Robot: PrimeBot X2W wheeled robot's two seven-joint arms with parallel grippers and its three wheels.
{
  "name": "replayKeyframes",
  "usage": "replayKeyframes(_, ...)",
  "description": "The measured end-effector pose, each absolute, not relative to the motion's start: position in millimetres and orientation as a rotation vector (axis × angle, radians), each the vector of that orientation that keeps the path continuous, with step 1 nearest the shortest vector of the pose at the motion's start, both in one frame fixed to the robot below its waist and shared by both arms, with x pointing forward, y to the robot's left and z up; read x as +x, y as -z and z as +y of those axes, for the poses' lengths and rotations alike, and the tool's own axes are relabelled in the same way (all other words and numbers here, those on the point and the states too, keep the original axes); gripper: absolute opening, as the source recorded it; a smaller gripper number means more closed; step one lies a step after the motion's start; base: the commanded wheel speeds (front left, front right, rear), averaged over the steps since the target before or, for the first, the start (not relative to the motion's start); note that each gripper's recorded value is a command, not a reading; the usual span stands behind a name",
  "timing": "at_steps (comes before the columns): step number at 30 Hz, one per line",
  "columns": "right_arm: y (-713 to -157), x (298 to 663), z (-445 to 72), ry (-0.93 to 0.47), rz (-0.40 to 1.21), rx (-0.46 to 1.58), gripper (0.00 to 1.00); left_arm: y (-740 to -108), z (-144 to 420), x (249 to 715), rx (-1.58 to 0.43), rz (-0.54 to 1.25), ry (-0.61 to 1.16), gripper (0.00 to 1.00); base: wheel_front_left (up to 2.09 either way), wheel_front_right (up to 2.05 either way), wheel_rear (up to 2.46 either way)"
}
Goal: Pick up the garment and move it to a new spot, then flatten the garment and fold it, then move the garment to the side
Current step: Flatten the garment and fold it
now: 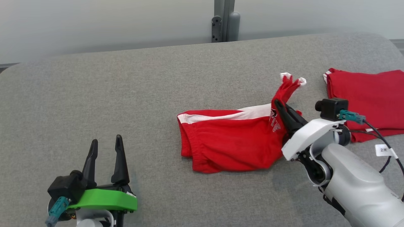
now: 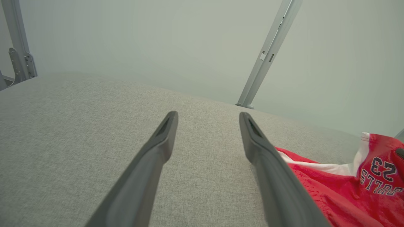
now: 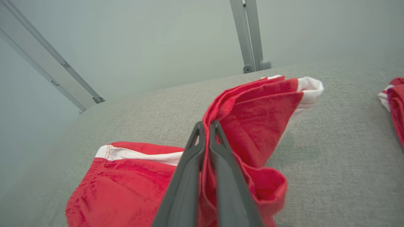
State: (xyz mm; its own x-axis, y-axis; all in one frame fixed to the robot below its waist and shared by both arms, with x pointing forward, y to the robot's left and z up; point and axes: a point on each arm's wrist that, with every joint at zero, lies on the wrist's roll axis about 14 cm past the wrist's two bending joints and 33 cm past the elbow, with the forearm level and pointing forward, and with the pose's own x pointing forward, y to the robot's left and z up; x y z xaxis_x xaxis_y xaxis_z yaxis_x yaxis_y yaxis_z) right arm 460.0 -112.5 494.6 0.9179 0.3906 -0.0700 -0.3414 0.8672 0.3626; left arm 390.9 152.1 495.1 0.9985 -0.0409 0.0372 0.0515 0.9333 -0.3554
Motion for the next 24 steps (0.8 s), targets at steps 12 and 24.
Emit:
replayKeyframes(12, -506.4, 436.4, 15.3, -0.686, 0.2, 0.375, 0.0, -502.8, 181.2, 365.6, -0.369, -0.065, -0.038, 1.0, 0.0, 0.0, 0.0)
replayKeyframes(24, -471.4, 410.5, 54.3, -0.758, 0.344, 0.362, 0.0, -500.6, 200.3, 347.8, -0.38, -0.07, -0.106, 1.0, 0.0, 0.0, 0.0)
